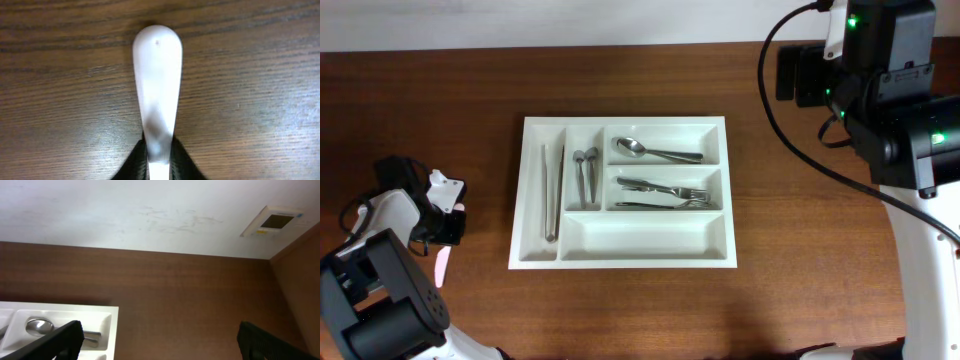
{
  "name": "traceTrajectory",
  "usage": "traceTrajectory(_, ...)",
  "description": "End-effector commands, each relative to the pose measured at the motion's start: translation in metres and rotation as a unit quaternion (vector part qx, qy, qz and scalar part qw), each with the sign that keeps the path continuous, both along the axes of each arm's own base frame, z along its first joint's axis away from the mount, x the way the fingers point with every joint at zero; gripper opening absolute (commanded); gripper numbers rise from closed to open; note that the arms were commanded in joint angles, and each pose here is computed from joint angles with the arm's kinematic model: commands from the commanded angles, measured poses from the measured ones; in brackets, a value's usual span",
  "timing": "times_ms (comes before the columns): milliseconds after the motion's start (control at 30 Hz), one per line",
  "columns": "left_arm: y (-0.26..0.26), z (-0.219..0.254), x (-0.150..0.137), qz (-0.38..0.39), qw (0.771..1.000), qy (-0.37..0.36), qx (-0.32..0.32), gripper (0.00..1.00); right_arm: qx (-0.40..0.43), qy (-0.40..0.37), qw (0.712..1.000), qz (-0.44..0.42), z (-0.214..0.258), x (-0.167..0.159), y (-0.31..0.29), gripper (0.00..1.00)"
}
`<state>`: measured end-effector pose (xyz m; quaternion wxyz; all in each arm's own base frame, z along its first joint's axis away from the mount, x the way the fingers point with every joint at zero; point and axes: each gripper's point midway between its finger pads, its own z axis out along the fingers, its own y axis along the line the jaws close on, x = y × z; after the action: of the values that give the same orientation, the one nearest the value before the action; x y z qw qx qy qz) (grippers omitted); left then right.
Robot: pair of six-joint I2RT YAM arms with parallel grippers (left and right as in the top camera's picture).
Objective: Pack container
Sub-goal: 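Move the left gripper to the pink plastic knife and grasp it, then carry the pink knife into the tray's bottom compartment and release it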
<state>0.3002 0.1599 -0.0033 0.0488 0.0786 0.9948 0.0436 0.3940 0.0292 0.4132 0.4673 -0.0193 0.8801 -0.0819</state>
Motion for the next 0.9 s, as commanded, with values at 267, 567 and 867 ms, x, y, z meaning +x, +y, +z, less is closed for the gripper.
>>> traceTrajectory(267, -0.016, -0.008, 0.0, 0.013, 0.999, 0.023, -0.029, 0.02, 0.003, -0.006, 1.0, -0.012, 0.004, 0.0, -0.004, 0.99)
traceTrajectory(567, -0.056, 0.023, 0.031, -0.026, 0.999, 0.024, -0.031, 0.02, 0.003, -0.006, 1.0, -0.012, 0.004, 0.0, -0.004, 0.99)
traceTrajectory(867, -0.091, 0.073, 0.053, -0.052, 0.998, 0.003, -0.026, 0.02, 0.003, -0.007, 1.0, -0.012, 0.004, 0.0, -0.004, 0.99)
